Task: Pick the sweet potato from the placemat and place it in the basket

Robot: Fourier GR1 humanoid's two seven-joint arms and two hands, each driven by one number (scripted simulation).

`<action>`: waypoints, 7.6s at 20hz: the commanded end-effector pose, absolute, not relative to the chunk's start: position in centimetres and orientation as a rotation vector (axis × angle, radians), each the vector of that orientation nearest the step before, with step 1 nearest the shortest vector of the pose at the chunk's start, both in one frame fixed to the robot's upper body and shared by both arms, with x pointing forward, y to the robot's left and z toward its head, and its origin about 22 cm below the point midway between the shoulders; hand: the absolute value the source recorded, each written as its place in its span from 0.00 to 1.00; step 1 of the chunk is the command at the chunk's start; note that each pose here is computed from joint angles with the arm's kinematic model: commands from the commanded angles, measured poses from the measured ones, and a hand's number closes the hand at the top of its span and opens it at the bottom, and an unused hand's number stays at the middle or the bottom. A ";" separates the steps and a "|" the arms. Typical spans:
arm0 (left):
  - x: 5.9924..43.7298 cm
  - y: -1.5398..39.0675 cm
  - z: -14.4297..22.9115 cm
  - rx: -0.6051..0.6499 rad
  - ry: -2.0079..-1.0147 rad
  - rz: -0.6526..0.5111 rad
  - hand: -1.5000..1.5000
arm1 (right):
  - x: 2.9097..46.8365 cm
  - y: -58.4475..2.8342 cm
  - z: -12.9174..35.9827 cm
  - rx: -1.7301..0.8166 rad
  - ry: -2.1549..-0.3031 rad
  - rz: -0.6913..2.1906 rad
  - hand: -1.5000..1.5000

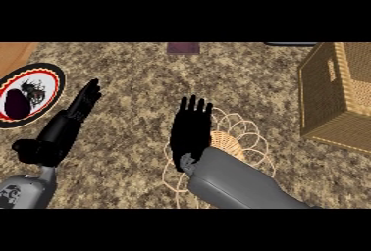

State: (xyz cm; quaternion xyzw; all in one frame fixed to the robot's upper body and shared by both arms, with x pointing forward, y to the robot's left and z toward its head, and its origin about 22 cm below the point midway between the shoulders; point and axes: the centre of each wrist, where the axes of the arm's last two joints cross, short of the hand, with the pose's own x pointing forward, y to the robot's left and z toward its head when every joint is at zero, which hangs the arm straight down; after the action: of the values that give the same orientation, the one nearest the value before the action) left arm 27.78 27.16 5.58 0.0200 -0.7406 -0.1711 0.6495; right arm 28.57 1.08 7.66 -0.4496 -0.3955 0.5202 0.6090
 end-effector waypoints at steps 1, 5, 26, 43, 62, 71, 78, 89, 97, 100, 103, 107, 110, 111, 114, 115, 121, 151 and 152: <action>27.5 26.2 4.9 0.041 -1.684 -0.387 0.50 | 28.1 1.6 7.6 -1.169 -0.701 1.106 0.00; 28.3 26.6 6.5 0.044 -1.699 -0.398 0.50 | 28.4 1.5 6.2 -1.181 -0.652 1.124 0.00; 28.1 26.4 5.0 0.031 -1.680 -0.366 0.50 | 29.0 -0.6 1.7 -1.199 -0.500 1.139 0.00; 28.3 25.7 5.6 0.033 -1.696 -0.405 0.50 | 27.9 -1.7 -1.3 -1.090 -0.418 1.214 1.00; 26.7 27.0 5.3 0.066 -1.679 -0.372 0.50 | 16.9 -19.8 2.3 -0.720 -1.294 1.151 1.00; 26.9 28.3 5.3 0.089 -1.674 -0.349 0.50 | 14.0 -20.2 11.2 -0.499 -1.746 0.655 1.00; 26.4 28.0 6.0 0.067 -1.673 -0.360 0.50 | 10.3 -22.3 17.5 -0.540 -1.786 0.484 1.00; 28.1 27.0 7.0 0.067 -1.702 -0.378 0.50 | 15.2 -25.4 21.9 -0.819 -1.710 0.428 1.00; 28.6 28.4 6.6 0.045 -1.689 -0.384 0.50 | 21.7 -29.3 25.3 -0.913 -1.651 0.213 1.00; 28.9 26.9 5.4 0.049 -1.699 -0.373 0.50 | 23.4 -31.6 26.6 -0.915 -1.675 0.145 1.00; 26.9 26.0 6.1 0.056 -1.694 -0.389 0.50 | 25.3 -32.3 26.8 -0.958 -1.669 0.055 1.00; 28.6 26.8 7.0 0.040 -1.698 -0.391 0.50 | 27.9 -35.8 25.5 -1.007 -1.633 0.018 1.00; 28.3 25.9 5.9 0.027 -1.693 -0.399 0.50 | 29.8 -38.6 24.9 -1.019 -1.597 0.040 1.00; 28.1 26.2 5.6 0.032 -1.686 -0.388 0.50 | 28.6 -38.4 26.2 -1.001 -1.611 0.050 1.00; 28.0 25.6 5.5 0.018 -1.685 -0.392 0.50 | 31.3 -40.2 22.7 -0.996 -1.577 0.080 1.00; 28.5 26.7 7.5 0.037 -1.700 -0.400 0.50 | 30.3 -41.3 22.4 -0.996 -1.578 0.068 1.00; 27.8 26.2 6.0 0.031 -1.696 -0.390 0.50 | 32.5 -43.8 18.4 -1.048 -1.569 0.081 1.00; 27.7 27.4 7.1 0.049 -1.691 -0.397 0.50 | 33.7 -52.1 20.2 -0.890 -1.787 -0.386 0.00; 28.2 27.4 6.8 0.051 -1.685 -0.377 0.50 | 33.1 -53.0 20.9 -0.879 -1.779 -0.395 0.00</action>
State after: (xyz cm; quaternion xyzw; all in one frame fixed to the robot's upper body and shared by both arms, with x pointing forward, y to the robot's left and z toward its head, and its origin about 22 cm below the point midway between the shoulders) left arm 28.13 26.58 6.26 0.0169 -0.7439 -0.1690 0.6463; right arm 34.24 -51.28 19.33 -0.3961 -0.7449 -0.1192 0.5235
